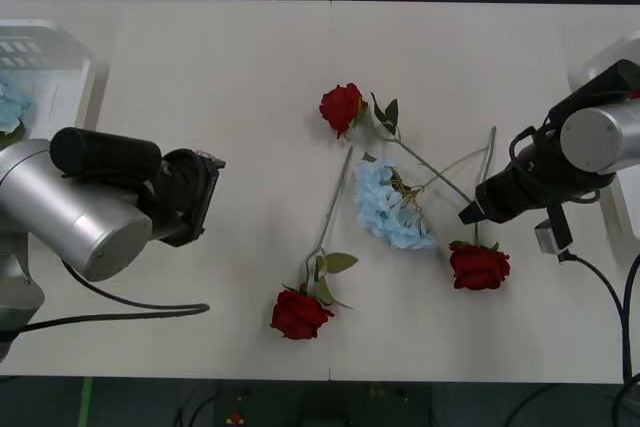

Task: Put the red flowers into the right box and the blue flowers into the left box

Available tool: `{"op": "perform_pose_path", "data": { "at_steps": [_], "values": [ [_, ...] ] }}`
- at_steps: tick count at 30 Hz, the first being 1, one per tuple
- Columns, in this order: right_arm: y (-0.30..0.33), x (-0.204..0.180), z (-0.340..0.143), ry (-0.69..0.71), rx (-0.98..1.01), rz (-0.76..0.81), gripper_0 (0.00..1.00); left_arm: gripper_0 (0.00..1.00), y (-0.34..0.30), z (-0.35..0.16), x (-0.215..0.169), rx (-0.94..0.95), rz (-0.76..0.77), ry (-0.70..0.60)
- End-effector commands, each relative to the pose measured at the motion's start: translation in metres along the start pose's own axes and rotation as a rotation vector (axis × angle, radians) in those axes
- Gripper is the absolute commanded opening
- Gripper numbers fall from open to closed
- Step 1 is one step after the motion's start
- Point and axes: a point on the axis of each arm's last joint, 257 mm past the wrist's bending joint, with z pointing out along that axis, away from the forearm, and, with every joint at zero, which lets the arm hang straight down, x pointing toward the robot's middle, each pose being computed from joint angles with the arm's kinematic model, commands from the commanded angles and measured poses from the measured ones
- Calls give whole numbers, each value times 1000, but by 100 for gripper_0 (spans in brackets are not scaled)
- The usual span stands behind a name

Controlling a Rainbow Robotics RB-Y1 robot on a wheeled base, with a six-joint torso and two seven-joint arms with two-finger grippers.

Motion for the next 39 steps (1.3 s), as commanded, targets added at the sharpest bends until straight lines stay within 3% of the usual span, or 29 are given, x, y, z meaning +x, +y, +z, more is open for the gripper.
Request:
{"op": "perform_pose_path", "data": {
  "at_steps": [1,15,24,39],
  "values": [
    [-3,35,-1,47,-26,-30,100,100,-29,-11,29,47,56,-3],
    [-11,46,5,58,-41,-36,100,100,-52,-19,75,-24,-304,-58],
    [-13,42,7,49,-35,-41,100,100,-16,-18,112,-159,-313,-105],
    [-20,43,18,53,-46,-55,100,100,24,-7,166,-279,-353,-50]
  ]
}}
